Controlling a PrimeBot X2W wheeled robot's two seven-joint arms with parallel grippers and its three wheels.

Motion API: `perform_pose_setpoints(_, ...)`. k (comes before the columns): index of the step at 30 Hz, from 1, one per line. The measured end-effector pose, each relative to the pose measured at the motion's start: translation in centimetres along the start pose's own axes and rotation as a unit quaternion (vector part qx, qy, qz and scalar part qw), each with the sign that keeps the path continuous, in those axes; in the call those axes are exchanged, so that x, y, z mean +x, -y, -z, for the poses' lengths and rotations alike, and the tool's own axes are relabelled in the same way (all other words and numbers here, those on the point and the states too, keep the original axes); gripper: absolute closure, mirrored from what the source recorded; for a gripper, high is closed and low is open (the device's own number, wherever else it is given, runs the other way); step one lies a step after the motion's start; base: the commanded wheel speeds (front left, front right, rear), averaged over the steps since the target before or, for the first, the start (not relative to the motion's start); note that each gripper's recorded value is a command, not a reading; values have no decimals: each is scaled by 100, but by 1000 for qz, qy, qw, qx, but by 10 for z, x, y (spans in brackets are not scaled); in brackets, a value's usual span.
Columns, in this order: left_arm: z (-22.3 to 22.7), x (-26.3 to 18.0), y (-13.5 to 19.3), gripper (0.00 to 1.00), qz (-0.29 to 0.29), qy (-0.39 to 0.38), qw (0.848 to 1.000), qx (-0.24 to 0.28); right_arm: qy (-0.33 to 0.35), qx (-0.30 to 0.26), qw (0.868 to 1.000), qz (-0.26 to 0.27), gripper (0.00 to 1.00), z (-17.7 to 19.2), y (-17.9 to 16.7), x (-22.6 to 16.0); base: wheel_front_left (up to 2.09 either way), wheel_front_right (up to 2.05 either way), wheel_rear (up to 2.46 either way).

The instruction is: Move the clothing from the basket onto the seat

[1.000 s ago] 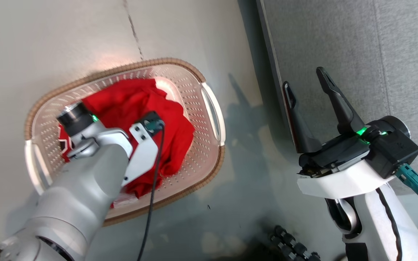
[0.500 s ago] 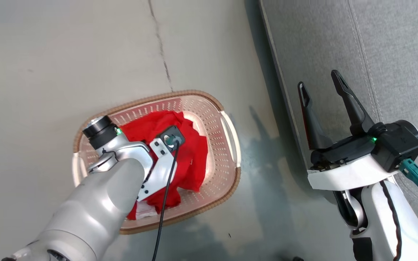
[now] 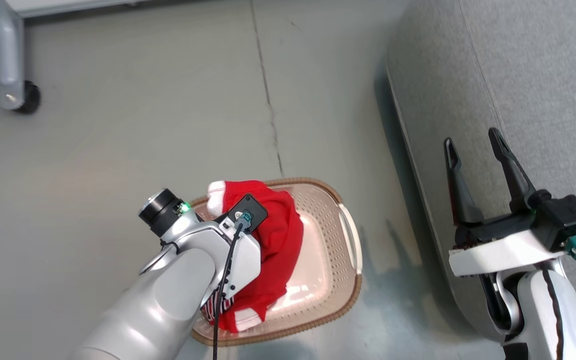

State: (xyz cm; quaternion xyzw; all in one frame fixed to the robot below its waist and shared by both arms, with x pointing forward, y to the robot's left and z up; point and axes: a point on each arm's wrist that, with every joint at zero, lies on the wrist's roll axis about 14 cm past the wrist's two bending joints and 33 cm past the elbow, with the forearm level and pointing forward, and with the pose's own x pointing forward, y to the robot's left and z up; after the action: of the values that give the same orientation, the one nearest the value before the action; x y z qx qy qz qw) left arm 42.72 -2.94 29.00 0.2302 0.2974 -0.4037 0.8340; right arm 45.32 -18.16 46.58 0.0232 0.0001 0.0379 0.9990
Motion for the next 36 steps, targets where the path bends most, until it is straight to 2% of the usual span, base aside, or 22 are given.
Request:
perform_pose_setpoints(8, -47, -42, -10, 100, -49, 95, 993, -39, 22, 6, 1000, -7, 0, -21, -10, -17, 0, 0, 0)
perform_pose_setpoints(16, -93, -88, -22, 100, -105, 200, 969, -101, 53, 10, 998, -21, 0, -48, -23, -32, 0, 0, 0)
perform_pose_setpoints(21, -141, -123, -30, 100, -128, 287, 939, -142, 71, 11, 997, -30, 0, -61, -31, -43, 0, 0, 0)
perform_pose_setpoints(26, -209, -181, -45, 100, -158, 412, 885, -149, 91, 14, 995, -40, 0, -76, -38, -51, 0, 0, 0)
perform_pose_setpoints(31, -230, -233, -51, 100, -179, 489, 840, -154, 98, 16, 994, -51, 0, -81, -46, -61, 0, 0, 0)
perform_pose_setpoints(36, -231, -262, -56, 100, -193, 523, 814, -161, 105, 18, 993, -58, 0, -85, -52, -67, 0, 0, 0)
